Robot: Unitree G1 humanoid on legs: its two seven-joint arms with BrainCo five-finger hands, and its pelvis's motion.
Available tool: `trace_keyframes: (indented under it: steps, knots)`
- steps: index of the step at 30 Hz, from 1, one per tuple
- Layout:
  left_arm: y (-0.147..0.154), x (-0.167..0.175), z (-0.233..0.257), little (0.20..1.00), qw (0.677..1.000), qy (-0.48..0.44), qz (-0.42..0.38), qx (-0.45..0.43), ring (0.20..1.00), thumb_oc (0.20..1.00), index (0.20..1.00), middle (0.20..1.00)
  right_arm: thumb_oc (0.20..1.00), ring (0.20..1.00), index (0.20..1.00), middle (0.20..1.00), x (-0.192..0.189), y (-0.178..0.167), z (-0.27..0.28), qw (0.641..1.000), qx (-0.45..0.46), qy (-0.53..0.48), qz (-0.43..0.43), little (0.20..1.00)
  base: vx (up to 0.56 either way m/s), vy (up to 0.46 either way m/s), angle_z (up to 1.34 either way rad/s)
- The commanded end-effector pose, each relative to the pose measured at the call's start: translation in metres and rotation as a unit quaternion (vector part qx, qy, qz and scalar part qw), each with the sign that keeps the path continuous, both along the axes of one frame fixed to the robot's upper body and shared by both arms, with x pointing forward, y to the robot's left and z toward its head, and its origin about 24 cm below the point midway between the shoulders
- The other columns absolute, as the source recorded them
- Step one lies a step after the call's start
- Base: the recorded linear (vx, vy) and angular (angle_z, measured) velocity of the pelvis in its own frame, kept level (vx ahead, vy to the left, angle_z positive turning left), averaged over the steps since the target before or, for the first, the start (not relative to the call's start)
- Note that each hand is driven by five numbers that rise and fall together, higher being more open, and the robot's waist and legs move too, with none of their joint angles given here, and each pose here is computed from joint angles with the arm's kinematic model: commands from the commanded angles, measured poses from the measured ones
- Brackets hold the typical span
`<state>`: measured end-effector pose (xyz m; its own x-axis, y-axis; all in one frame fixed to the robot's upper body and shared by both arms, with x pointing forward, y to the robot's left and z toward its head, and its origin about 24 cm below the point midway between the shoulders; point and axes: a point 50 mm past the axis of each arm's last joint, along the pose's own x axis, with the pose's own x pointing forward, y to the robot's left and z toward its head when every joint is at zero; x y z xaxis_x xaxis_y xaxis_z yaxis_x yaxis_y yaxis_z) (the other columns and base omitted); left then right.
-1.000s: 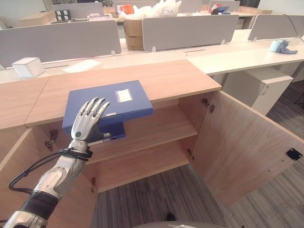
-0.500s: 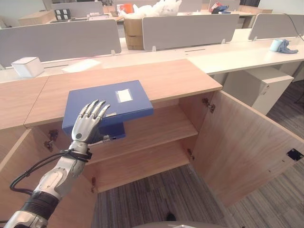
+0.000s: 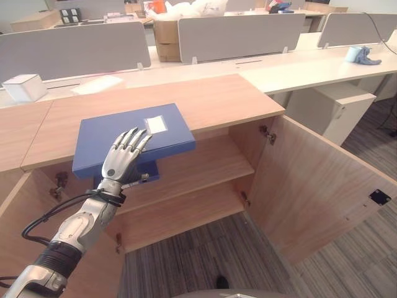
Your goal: Put the empty folder in the office cabinet
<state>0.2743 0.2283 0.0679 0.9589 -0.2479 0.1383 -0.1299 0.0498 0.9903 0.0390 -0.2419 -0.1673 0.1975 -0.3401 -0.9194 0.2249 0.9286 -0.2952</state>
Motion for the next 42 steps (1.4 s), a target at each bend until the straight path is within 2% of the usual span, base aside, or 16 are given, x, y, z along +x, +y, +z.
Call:
trace_keyframes:
  steps: [1, 21, 31, 32, 33, 34, 35, 36, 37, 42]
  knots:
    - [0.002, 0.028, 0.039, 1.000, 0.997, -0.076, 0.002, 0.021, 1.000, 1.000, 1.000, 1.000, 1.000, 1.000, 1.000, 1.000, 0.018, -0.014, 0.005, 0.999, -0.030, -0.015, 0.015, 1.000, 0.01, -0.004, -0.06]
    - [-0.004, 0.046, 0.048, 1.000, 0.995, -0.079, -0.009, 0.061, 1.000, 1.000, 1.000, 1.000, 1.000, 1.000, 1.000, 1.000, 0.021, -0.019, 0.008, 0.999, -0.032, -0.037, -0.015, 1.000, 0.00, 0.000, -0.01]
    - [0.002, 0.048, 0.034, 1.000, 0.997, -0.048, 0.015, 0.055, 1.000, 1.000, 1.000, 1.000, 1.000, 1.000, 1.000, 1.000, 0.019, -0.020, 0.008, 0.998, -0.034, -0.037, -0.025, 1.000, 0.00, 0.008, -0.03]
    - [0.003, 0.047, 0.032, 0.859, 0.998, -0.042, 0.018, 0.053, 0.859, 0.859, 0.859, 0.859, 1.000, 1.000, 1.000, 1.000, 0.019, -0.020, 0.008, 0.998, -0.034, -0.038, -0.026, 1.000, -0.01, 0.010, -0.03]
    - [0.004, 0.047, 0.030, 0.777, 0.998, -0.038, 0.021, 0.052, 0.777, 0.777, 0.777, 0.777, 1.000, 1.000, 1.000, 1.000, 0.019, -0.021, 0.008, 0.998, -0.034, -0.038, -0.027, 1.000, -0.01, 0.011, -0.03]
    - [0.005, 0.047, 0.027, 0.580, 0.998, -0.032, 0.025, 0.049, 0.580, 0.580, 0.580, 0.580, 1.000, 1.000, 1.000, 1.000, 0.020, -0.021, 0.008, 0.998, -0.034, -0.039, -0.028, 1.000, 0.00, 0.000, 0.00]
    - [0.005, 0.047, 0.025, 0.467, 0.998, -0.027, 0.028, 0.047, 0.467, 0.467, 0.467, 0.467, 1.000, 1.000, 1.000, 1.000, 0.020, -0.021, 0.008, 0.998, -0.034, -0.040, -0.030, 1.000, 0.00, 0.000, 0.00]
    - [0.006, 0.047, 0.022, 0.467, 0.998, -0.021, 0.032, 0.045, 0.467, 0.467, 0.467, 0.467, 1.000, 1.000, 1.000, 1.000, 0.020, -0.021, 0.009, 0.998, -0.035, -0.043, -0.033, 1.000, 0.00, 0.000, 0.00]
    - [0.007, 0.047, 0.020, 0.213, 0.998, -0.018, 0.034, 0.044, 0.213, 0.213, 0.213, 0.213, 1.000, 1.000, 1.000, 1.000, 0.021, -0.021, 0.009, 0.998, -0.035, -0.045, -0.035, 1.000, 0.00, 0.000, 0.00]
    - [0.007, 0.047, 0.016, 0.200, 0.998, -0.009, 0.039, 0.042, 0.200, 0.200, 0.200, 0.200, 1.000, 1.000, 1.000, 1.000, 0.022, -0.022, 0.009, 0.997, -0.035, -0.052, -0.045, 1.000, -0.01, 0.007, -0.04]
